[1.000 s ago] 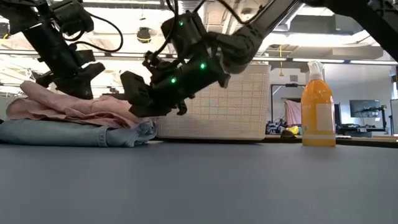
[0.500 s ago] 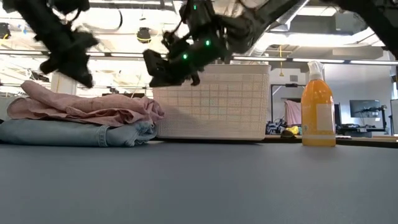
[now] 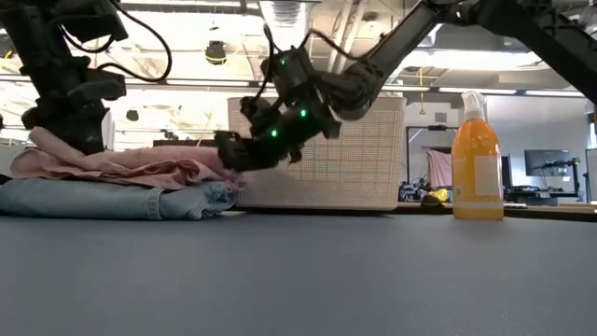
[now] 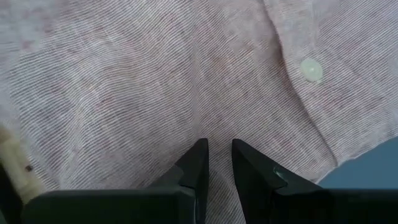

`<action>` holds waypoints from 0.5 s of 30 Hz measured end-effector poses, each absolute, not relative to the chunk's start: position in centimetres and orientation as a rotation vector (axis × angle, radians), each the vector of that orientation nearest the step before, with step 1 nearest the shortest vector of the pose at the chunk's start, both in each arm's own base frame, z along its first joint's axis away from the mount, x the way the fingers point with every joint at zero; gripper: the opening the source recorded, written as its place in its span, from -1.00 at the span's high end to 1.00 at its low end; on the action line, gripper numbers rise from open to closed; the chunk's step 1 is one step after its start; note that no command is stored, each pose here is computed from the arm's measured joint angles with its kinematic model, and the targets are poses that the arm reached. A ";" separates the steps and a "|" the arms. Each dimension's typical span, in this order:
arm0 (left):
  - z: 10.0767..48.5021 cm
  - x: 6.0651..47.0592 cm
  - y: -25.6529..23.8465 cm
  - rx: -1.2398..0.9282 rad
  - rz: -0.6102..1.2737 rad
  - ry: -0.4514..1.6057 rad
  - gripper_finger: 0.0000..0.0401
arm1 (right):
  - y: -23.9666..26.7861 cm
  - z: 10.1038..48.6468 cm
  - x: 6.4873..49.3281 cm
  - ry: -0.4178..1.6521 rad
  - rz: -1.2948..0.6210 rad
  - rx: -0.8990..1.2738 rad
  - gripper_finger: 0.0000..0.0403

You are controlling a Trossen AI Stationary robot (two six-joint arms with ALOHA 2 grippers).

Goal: Fold Laundry from Bin
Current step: Stack the pink shirt on top of the blue pants

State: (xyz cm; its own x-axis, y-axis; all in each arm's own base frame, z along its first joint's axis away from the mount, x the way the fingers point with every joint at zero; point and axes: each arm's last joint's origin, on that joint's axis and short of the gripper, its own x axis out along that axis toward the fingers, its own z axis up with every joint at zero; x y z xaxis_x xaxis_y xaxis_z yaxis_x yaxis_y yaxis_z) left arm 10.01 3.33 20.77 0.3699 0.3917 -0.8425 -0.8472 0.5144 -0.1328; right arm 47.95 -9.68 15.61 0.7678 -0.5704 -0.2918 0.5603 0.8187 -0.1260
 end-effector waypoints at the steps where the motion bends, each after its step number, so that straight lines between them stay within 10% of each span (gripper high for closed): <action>1: 20.8 9.9 3.3 -0.621 0.870 0.859 0.70 | -9.8 16.0 47.8 0.332 -0.630 -0.048 0.91; 15: 23.6 10.0 3.6 -0.543 0.895 0.780 0.70 | -2.5 22.0 47.4 0.276 -0.418 -0.117 0.91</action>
State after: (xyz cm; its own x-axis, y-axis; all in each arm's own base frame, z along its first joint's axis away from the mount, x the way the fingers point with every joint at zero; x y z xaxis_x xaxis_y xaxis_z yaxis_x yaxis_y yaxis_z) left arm 10.04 3.58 23.62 0.3893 0.4784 -0.7872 -0.8451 0.5253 -0.0988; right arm 47.36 -2.50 22.00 0.8771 -0.4160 -0.2401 0.3844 0.9077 -0.1685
